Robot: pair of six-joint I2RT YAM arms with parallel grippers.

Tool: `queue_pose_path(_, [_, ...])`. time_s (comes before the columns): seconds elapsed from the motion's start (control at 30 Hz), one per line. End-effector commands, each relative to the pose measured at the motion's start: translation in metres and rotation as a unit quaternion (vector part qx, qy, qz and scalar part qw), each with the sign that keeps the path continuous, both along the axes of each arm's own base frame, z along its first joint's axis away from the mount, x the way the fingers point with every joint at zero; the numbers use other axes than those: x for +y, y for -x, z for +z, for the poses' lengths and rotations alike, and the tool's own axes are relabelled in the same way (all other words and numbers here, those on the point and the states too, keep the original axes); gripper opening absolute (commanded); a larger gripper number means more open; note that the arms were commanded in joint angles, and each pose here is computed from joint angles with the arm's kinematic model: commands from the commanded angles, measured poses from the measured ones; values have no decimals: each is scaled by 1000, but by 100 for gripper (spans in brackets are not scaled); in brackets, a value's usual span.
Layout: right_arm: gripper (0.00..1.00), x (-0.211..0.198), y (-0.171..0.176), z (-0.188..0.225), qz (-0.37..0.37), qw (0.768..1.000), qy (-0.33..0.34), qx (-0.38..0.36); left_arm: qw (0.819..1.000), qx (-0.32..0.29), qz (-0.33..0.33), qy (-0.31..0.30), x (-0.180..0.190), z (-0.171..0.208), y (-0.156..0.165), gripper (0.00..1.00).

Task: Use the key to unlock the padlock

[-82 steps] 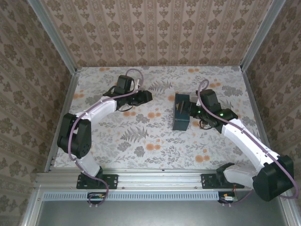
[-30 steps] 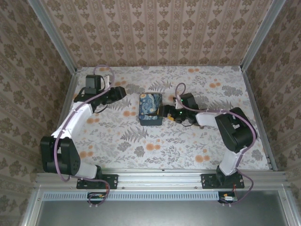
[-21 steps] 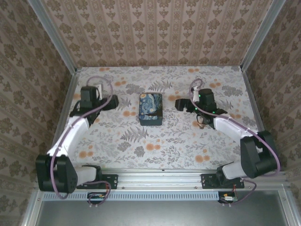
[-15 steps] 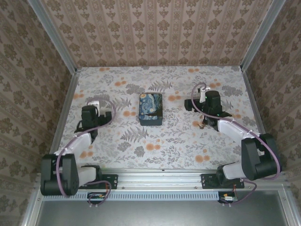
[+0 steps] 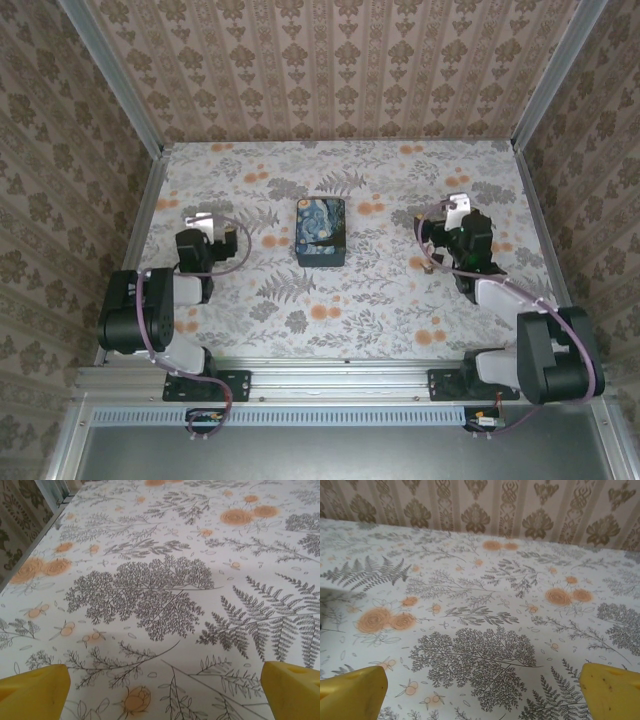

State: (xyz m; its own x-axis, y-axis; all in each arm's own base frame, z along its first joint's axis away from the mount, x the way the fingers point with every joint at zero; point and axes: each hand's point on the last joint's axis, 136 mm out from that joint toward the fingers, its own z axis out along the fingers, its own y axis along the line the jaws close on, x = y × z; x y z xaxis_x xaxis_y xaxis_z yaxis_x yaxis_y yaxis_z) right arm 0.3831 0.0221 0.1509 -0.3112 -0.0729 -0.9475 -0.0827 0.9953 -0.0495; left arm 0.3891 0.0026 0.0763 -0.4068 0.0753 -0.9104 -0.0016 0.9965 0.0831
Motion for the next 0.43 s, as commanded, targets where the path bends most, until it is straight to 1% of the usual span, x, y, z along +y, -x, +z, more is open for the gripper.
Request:
queue_pose_path(0.0, [100,5,-2,-13,18,1000,-8,-6,999,-34,-8,-18,-5,19,-9,100])
queue_pose_path(0.07, [100,4,-7,-34,12,1000,-9,-13,999,-32,-11,-14,-5,18,-10,100])
queue_pose_path(0.1, [100,-6,-7,-41,-16,1000,-16,-13,999,-32,-12,-13,-5,18,-10,100])
queue_pose_path(0.17, [100,-10,-9,-47,-21,999,-26,-33,999,-34,-16,-19,-8,18,-10,100])
queue_pose_path(0.2, [100,-8,-7,-55,-14,1000,-25,-3,999,-36,-19,-23,-10,19,-9,100])
queue_pose_path(0.23, [100,-4,-10,-54,0,1000,-24,12,999,-34,-21,-22,-11,18,-10,100])
queue_pose_path(0.27, [100,-4,-14,-51,4,1000,-31,1,999,-27,-28,-14,-11,17,-11,100])
queue_pose_path(0.3, [100,-9,-13,-53,-3,999,-39,6,999,-27,-32,-8,-10,17,-12,100])
queue_pose_path(0.4, [100,-25,-14,-53,-47,998,-48,5,999,-34,-34,-18,-13,19,-10,100])
